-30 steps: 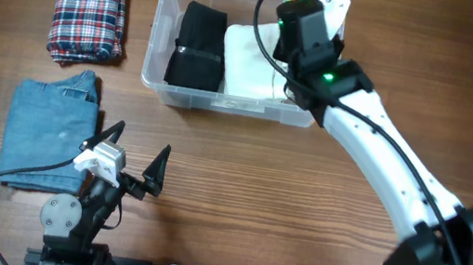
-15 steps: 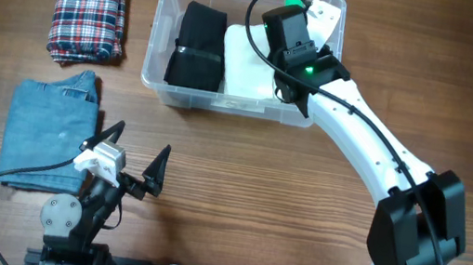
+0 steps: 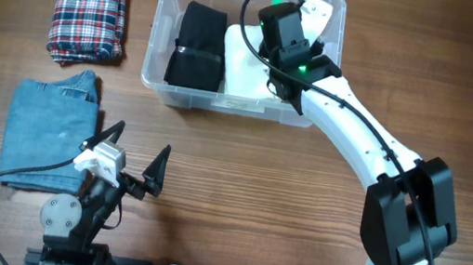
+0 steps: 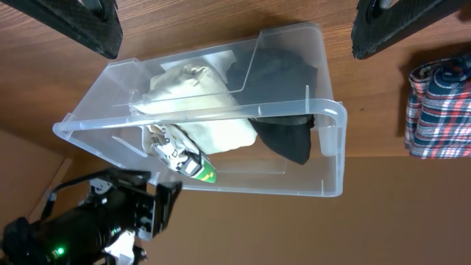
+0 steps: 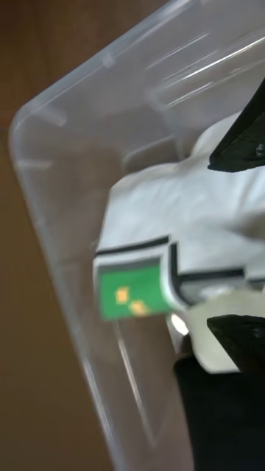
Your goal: Pack container
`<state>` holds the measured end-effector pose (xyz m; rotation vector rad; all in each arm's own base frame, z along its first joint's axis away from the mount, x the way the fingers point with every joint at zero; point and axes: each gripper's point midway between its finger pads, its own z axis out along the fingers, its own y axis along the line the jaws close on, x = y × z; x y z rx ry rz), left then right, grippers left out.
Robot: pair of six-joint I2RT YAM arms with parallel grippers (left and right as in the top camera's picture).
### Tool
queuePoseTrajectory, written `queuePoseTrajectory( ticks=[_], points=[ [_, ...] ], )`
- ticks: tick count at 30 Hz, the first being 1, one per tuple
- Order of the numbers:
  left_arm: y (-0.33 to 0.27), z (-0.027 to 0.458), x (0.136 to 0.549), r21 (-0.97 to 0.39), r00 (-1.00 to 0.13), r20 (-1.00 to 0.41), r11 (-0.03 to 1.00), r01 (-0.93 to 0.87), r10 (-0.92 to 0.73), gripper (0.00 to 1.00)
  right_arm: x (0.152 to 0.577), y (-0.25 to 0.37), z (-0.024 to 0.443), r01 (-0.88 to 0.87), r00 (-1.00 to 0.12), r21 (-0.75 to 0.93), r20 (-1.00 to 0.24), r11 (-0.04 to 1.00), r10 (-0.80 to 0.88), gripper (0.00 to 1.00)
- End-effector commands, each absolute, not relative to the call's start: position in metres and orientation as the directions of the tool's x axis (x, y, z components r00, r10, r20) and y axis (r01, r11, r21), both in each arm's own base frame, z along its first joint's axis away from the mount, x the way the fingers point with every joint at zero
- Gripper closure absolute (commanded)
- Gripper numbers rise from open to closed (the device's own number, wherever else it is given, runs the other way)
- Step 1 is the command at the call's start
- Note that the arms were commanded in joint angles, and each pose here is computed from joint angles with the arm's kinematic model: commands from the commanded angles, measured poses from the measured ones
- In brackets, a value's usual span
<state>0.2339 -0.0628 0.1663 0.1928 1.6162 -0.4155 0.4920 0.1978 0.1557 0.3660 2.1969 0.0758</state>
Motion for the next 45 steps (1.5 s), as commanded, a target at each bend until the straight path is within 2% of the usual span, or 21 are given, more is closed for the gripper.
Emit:
queuePoseTrajectory(
  ticks=[1, 4, 7, 11, 14, 17, 19, 24, 29, 33, 36, 40, 43, 45],
  points=[
    [-0.061, 0.165, 0.235, -0.137, -0.087, -0.99, 0.923, 0.36, -0.113, 0.0, 0.502, 0.208, 0.169, 0.153, -0.543, 0.159, -0.811, 0.975, 0.217, 0.37],
    [-0.061, 0.165, 0.235, -0.137, -0.087, -0.99, 0.923, 0.36, -0.113, 0.0, 0.511, 0.211, 0.183, 0.129, -0.496, 0.184, -0.839, 0.974, 0.224, 0.38],
    [-0.061, 0.165, 0.235, -0.137, -0.087, -0.99, 0.923, 0.36, -0.113, 0.0, 0.516, 0.207, 0.186, 0.135, -0.479, 0.195, -0.845, 0.971, 0.237, 0.48],
    [-0.061, 0.165, 0.235, -0.137, -0.087, -0.99, 0.923, 0.36, -0.113, 0.01, 0.521, 0.191, 0.178, 0.168, -0.491, 0.187, -0.836, 0.968, 0.246, 0.5],
    [-0.061, 0.165, 0.235, -0.137, -0.087, -0.99, 0.923, 0.36, -0.113, 0.0, 0.525, 0.19, 0.162, 0.14, -0.536, 0.208, -0.806, 0.968, 0.251, 0.49],
    [-0.061, 0.165, 0.235, -0.137, -0.087, -0.99, 0.923, 0.36, -0.113, 0.0, 0.523, 0.22, 0.117, 0.011, -0.671, 0.306, -0.703, 0.952, 0.234, 0.46],
    [-0.061, 0.165, 0.235, -0.137, -0.087, -0.99, 0.923, 0.36, -0.113, 0.0, 0.519, 0.229, 0.095, -0.013, -0.715, 0.323, -0.665, 0.946, 0.217, 0.46],
    [-0.061, 0.165, 0.235, -0.137, -0.086, -0.99, 0.923, 0.36, -0.113, 0.0, 0.506, 0.247, 0.053, -0.043, -0.786, 0.325, -0.595, 0.945, 0.169, 0.46],
    [-0.061, 0.165, 0.235, -0.138, -0.088, -0.99, 0.923, 0.36, -0.113, 0.0, 0.5, 0.248, 0.041, -0.033, -0.795, 0.289, -0.588, 0.957, 0.15, 0.46],
    [-0.061, 0.165, 0.235, -0.138, -0.088, -0.99, 0.923, 0.36, -0.113, 0.0, 0.513, 0.229, 0.074, 0.017, -0.72, 0.224, -0.674, 0.974, 0.167, 0.44],
    [-0.061, 0.165, 0.235, -0.137, -0.087, -0.99, 0.923, 0.36, -0.113, 0.0, 0.52, 0.214, 0.124, 0.026, -0.638, 0.199, -0.751, 0.98, 0.17, 0.4],
    [-0.061, 0.165, 0.235, -0.137, -0.087, -0.99, 0.923, 0.36, -0.113, 0.0, 0.518, 0.184, 0.214, 0.059, -0.506, 0.248, -0.828, 0.967, 0.243, 0.35],
    [-0.061, 0.165, 0.235, -0.137, -0.087, -0.99, 0.923, 0.36, -0.113, 0.0, 0.511, 0.154, 0.256, 0.085, -0.444, 0.265, -0.853, 0.961, 0.275, 0.32],
    [-0.061, 0.165, 0.235, -0.137, -0.087, -0.99, 0.923, 0.36, -0.113, 0.0, 0.509, 0.123, 0.27, 0.116, -0.431, 0.23, -0.865, 0.966, 0.258, 0.26]
  ],
)
